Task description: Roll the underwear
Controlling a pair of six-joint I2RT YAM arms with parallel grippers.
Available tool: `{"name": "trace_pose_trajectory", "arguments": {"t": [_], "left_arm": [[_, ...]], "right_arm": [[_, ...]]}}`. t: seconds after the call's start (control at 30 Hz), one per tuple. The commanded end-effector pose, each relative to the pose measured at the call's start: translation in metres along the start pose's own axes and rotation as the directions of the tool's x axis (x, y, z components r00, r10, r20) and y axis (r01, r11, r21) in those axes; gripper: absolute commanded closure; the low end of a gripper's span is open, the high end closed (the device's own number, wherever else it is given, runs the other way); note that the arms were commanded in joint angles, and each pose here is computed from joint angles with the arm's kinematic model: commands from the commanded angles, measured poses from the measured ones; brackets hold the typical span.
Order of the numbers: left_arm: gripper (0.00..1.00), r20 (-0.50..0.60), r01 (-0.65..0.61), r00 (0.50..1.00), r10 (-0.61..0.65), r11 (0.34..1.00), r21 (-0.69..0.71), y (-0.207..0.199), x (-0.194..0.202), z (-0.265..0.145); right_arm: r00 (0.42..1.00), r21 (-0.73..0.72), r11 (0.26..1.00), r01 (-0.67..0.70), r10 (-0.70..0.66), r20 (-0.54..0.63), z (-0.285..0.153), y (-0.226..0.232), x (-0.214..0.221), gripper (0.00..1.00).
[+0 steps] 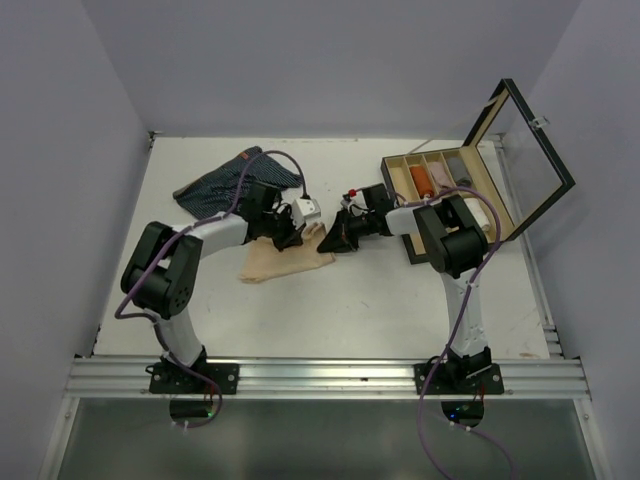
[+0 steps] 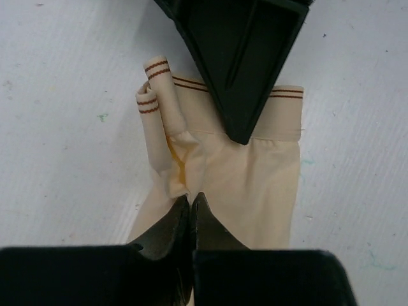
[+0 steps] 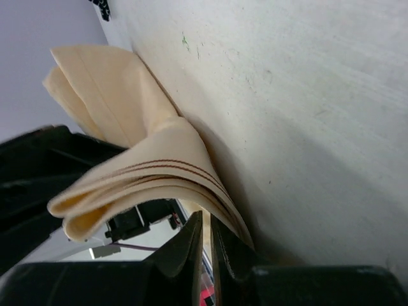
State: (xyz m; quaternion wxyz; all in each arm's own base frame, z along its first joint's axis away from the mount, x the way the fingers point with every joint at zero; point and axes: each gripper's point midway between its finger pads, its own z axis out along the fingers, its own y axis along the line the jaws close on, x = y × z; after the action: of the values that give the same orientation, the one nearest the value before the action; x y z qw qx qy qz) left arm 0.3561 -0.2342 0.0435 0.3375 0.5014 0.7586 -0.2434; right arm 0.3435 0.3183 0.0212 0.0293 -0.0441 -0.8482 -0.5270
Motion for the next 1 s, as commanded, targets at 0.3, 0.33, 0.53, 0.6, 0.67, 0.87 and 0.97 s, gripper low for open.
{"name": "trace_pose_trajectory", "arguments": {"t": [0.3,0.33,0.53,0.6,0.67,0.87,0.97], "left_arm": [[1.0,0.032,-0.12,0.991,0.126,0.981,-0.152,-0.03,-0.015,0.001],[1.0,0.035,-0.11,0.993,0.117,0.982,-0.154,-0.032,-0.018,0.003],[0.99,-0.054,-0.011,0.999,0.004,0.992,-0.127,-0.029,-0.007,0.019],[1.0,-0.092,0.001,0.996,-0.011,0.995,-0.103,-0.033,0.004,0.024],[1.0,-0.105,0.009,0.994,-0.019,0.995,-0.095,-0.034,0.005,0.024],[1.0,-0.164,0.024,0.986,-0.04,0.995,-0.096,-0.033,0.018,0.025],[1.0,-0.164,0.02,0.986,-0.04,0.993,-0.119,-0.029,0.017,0.024]], "right_arm": [[0.997,0.018,0.998,-0.068,0.067,0.033,0.004,-0.017,-0.001,0.85],[0.997,0.019,0.997,-0.069,0.068,0.032,0.005,-0.017,0.0,0.85],[0.999,-0.006,0.999,-0.04,0.04,0.032,-0.001,-0.002,-0.002,0.83],[0.999,-0.008,1.0,-0.019,0.019,0.031,-0.009,0.005,-0.004,0.82],[0.999,-0.004,1.0,0.016,-0.016,0.041,-0.023,0.016,-0.011,0.8],[0.992,0.009,0.992,0.129,-0.129,0.006,-0.051,0.043,-0.01,0.76],[0.991,0.028,0.991,0.135,-0.134,-0.022,-0.055,0.041,-0.002,0.77]]}}
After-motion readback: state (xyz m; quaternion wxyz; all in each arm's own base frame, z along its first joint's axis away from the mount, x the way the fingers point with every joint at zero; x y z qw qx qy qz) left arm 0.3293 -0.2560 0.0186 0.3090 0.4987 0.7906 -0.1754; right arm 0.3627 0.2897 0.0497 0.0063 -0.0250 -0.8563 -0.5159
